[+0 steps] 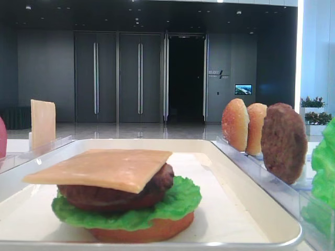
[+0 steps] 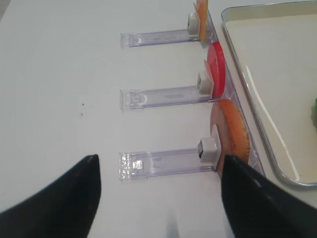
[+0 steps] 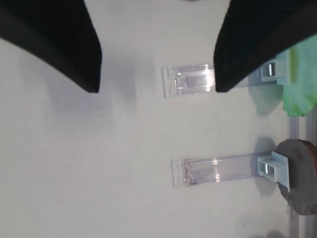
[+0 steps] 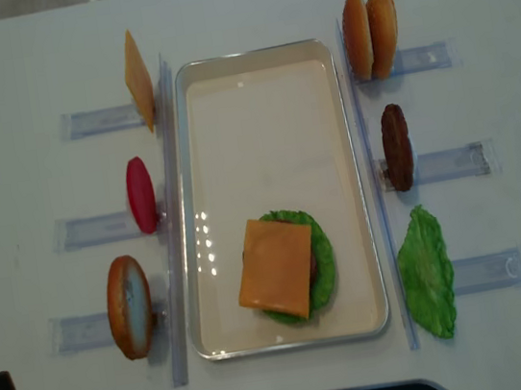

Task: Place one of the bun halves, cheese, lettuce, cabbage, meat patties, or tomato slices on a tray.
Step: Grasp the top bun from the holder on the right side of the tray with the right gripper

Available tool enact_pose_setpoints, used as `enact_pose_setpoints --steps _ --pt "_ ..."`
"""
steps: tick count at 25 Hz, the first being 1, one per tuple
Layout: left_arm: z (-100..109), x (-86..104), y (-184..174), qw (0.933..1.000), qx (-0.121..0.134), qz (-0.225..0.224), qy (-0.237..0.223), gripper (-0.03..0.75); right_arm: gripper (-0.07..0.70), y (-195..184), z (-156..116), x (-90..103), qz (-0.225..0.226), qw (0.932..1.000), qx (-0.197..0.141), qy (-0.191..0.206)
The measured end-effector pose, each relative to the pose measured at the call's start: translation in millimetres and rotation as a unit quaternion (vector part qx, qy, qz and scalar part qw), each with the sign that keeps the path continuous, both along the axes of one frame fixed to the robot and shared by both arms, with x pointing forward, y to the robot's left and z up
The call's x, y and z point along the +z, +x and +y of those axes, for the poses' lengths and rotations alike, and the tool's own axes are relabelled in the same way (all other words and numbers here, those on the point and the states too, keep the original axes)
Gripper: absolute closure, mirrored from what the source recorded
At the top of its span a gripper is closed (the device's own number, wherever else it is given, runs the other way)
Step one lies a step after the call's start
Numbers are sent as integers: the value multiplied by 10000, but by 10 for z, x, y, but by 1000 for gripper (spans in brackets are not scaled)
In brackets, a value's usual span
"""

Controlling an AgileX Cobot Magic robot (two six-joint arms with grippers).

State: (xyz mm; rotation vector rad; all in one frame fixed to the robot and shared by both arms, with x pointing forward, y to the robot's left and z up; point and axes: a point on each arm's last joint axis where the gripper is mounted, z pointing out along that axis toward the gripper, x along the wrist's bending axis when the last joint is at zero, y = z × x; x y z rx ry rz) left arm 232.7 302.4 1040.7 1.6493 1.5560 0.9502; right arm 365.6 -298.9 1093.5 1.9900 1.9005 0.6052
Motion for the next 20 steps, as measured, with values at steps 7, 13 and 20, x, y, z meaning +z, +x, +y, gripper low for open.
enact_pose_setpoints --steps 7,13,20 --pt "0 0 0 10000 0 0 0 139 144 752 -38 106 485 9987 144 43" --pt "0 0 0 10000 0 0 0 139 144 1311 -31 114 673 9973 267 140" --pt "0 0 0 10000 0 0 0 139 144 1867 76 -10 879 9946 525 153"
